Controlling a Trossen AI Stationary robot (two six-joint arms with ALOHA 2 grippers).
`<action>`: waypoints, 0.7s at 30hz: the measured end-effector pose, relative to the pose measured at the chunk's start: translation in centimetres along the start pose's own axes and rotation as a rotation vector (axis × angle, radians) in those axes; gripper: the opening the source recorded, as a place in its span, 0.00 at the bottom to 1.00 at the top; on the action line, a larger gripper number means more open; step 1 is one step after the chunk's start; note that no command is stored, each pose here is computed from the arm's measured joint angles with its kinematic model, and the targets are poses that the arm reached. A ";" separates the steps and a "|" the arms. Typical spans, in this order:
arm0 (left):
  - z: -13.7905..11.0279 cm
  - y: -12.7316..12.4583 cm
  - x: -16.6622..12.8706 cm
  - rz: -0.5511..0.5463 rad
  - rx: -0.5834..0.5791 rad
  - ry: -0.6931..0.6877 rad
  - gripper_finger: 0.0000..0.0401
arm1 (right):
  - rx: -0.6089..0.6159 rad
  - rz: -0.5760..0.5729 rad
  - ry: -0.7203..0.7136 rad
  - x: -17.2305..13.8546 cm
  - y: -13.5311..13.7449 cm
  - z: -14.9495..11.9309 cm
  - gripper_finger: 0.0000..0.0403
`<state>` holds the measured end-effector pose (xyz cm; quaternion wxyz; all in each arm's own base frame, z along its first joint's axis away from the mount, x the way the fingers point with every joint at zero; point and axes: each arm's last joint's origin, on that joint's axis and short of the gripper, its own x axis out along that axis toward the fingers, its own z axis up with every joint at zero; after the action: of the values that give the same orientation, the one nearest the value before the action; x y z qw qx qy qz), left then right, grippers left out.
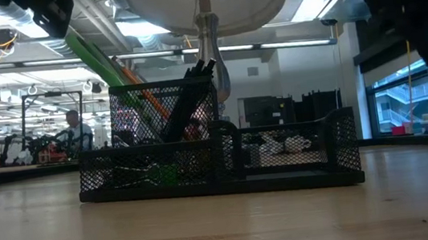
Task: Pick and place office supplies into organizer
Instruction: Put the orange pencil into the black desk organizer
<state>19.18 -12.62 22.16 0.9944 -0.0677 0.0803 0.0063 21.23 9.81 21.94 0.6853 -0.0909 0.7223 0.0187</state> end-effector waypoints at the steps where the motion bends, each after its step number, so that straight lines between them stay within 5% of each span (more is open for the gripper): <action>1: 0.0 0.0 0.0 0.006 -0.008 -0.002 0.00 | -0.063 -0.001 0.001 0.5 0.0 -0.1 0.33; 7: 0.0 0.1 0.0 0.043 -0.052 -0.012 0.01 | -0.281 0.000 0.018 3.7 -0.3 -0.8 0.33; 14: 0.1 0.3 0.0 0.086 -0.060 -0.025 0.00 | -0.304 0.055 0.023 7.1 -0.3 -2.0 0.33; 21: 0.1 0.3 0.0 0.118 -0.070 -0.036 0.01 | -0.304 0.053 0.021 7.1 -0.3 -1.7 0.33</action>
<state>19.16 -12.26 22.21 0.9906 -0.0976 0.0661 0.0688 19.24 8.52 15.04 0.6554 -0.1746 0.7204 0.1448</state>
